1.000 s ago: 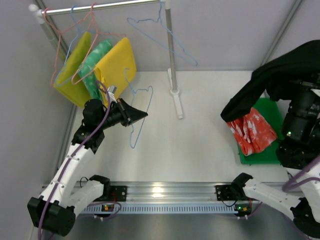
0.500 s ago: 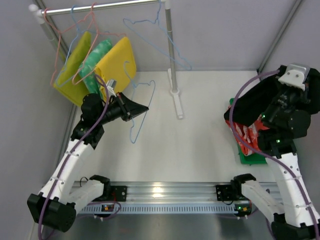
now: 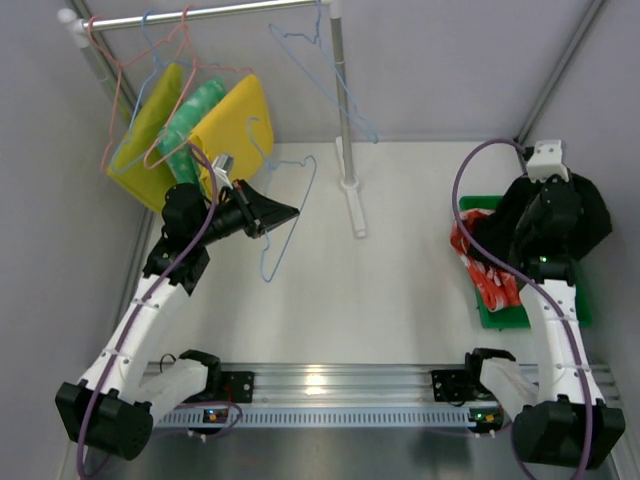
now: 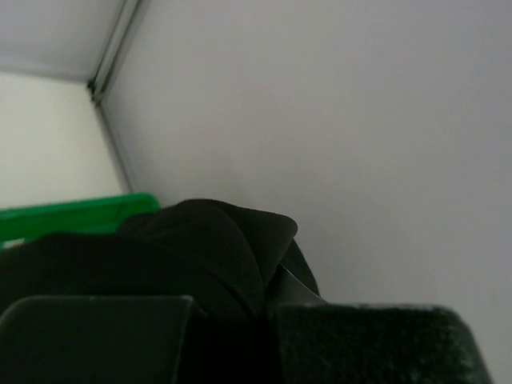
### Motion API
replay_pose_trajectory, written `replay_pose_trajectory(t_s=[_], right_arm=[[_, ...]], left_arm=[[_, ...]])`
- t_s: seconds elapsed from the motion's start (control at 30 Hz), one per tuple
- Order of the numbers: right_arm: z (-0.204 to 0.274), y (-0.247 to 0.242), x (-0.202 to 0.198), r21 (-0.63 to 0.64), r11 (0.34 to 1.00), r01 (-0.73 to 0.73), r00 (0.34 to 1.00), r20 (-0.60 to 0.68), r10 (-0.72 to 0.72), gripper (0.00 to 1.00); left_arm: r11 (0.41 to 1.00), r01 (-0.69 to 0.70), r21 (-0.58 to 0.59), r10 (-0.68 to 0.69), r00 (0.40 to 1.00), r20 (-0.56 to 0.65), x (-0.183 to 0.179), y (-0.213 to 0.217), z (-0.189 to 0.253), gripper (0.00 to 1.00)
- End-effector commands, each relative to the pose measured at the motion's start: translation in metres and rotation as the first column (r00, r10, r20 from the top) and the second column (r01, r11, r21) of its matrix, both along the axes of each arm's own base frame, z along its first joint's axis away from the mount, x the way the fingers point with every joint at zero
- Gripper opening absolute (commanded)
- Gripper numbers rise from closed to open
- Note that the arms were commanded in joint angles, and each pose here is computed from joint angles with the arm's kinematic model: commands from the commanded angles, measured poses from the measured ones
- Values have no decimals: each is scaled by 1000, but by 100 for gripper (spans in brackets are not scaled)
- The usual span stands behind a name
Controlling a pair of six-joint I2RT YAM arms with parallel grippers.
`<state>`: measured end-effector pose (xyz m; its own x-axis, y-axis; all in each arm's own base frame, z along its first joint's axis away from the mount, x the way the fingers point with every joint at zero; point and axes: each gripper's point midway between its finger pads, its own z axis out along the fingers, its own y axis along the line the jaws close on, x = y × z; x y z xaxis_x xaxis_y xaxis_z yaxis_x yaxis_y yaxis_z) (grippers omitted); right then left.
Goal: Remove the trousers from the hanger
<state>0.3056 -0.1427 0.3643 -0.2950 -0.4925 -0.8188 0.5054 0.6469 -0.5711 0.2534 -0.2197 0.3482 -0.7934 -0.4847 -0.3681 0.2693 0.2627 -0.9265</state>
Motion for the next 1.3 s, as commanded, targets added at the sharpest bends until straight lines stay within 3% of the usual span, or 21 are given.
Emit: replay_pose_trajectory(t_s=[0.0, 0.27, 0.4, 0.6, 0.8, 0.83, 1.03, 1.27], right_arm=[[-41, 11, 16, 70, 993, -94, 991, -87, 100, 0], [-117, 43, 48, 288, 932, -221, 926, -237, 292, 0], [-145, 53, 45, 362, 908, -213, 875, -342, 342, 0], [-163, 54, 11, 384, 906, -181, 825, -443, 352, 22], [-171, 46, -20, 409, 900, -153, 790, -496, 360, 64], [-166, 44, -21, 408, 900, -152, 794, -492, 358, 72], [-124, 67, -24, 463, 843, -273, 775, -414, 478, 96], [-82, 91, -30, 479, 785, -392, 723, -367, 585, 99]], left_arm=[[999, 22, -39, -18, 994, 107, -1, -3, 31, 0], [999, 27, -41, -22, 993, 116, -1, -4, 32, 0], [999, 32, -20, -29, 989, 142, -4, -3, 31, 0], [996, 29, 86, -47, 975, 216, -12, 1, 24, 0], [967, 2, 253, -84, 946, 313, -21, 8, 11, 0], [962, -4, 273, -90, 940, 330, -21, 9, 13, 0], [902, -39, 430, -128, 927, 353, -17, 21, 1, 0], [842, -121, 525, -122, 907, 403, 2, 33, 10, 0]])
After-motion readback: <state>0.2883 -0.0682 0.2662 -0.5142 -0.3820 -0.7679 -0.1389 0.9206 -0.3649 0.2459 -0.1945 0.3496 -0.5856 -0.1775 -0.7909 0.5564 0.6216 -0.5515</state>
